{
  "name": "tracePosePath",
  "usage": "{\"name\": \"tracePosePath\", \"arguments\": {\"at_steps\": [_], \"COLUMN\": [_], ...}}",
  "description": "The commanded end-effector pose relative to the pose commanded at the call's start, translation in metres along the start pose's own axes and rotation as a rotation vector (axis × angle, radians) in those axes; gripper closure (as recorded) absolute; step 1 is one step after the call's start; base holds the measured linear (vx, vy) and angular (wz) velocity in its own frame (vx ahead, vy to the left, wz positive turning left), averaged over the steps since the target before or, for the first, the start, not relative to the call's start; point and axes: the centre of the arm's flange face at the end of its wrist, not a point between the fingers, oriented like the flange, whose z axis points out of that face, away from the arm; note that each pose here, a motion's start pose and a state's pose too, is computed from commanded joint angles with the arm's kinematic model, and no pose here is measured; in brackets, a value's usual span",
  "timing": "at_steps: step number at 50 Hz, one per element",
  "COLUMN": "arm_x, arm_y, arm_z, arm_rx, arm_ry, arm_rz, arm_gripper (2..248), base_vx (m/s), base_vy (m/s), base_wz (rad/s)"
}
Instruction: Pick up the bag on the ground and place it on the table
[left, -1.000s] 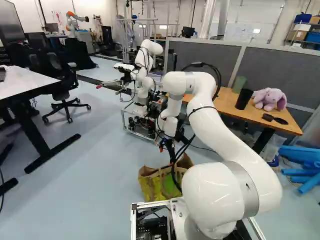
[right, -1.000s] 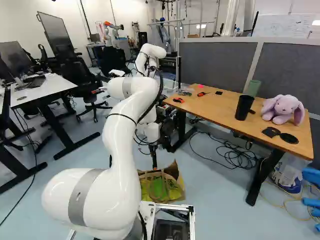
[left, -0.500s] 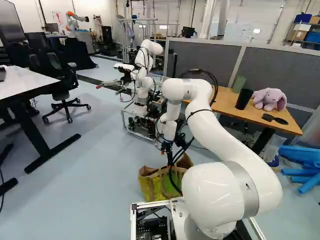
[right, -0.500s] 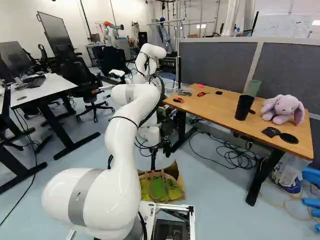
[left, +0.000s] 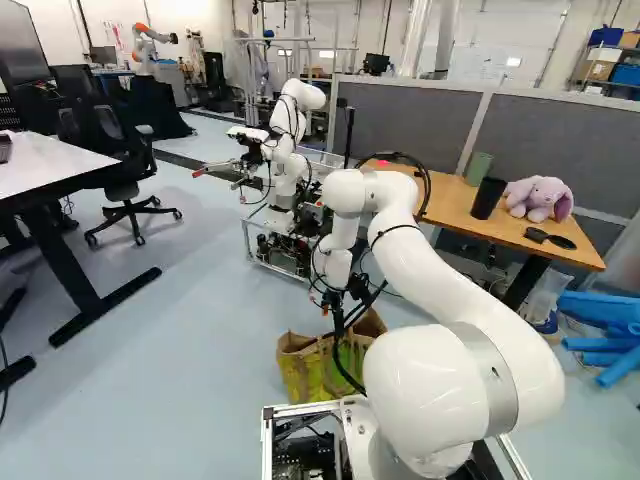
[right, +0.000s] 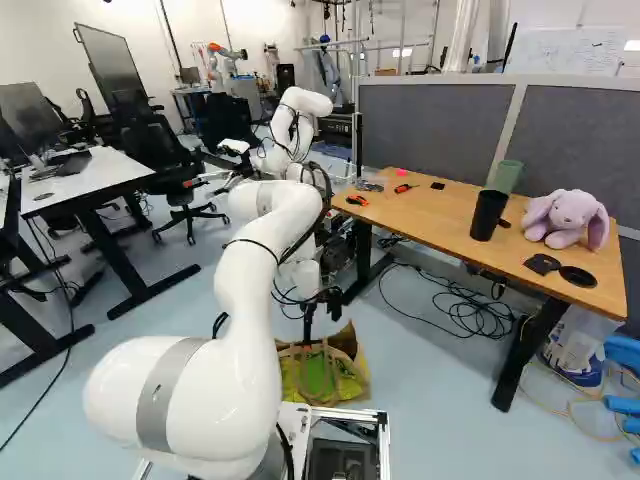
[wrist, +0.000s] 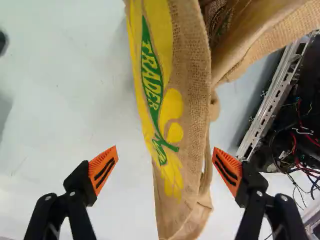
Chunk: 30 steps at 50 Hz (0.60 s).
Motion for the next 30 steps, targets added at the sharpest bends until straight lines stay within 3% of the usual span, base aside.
{"name": "tracePosePath", "arguments": {"at_steps": [30], "arm_x": [0.004], "arm_y": [-0.007], "arm_z": [0.045], "arm_rx": [-0.006], "arm_ry": [-0.001], "arm_rz": [0.001], "arm_gripper": [3], "base_vx": [0.0], "base_vy": [0.0], "base_wz": [0.0]}}
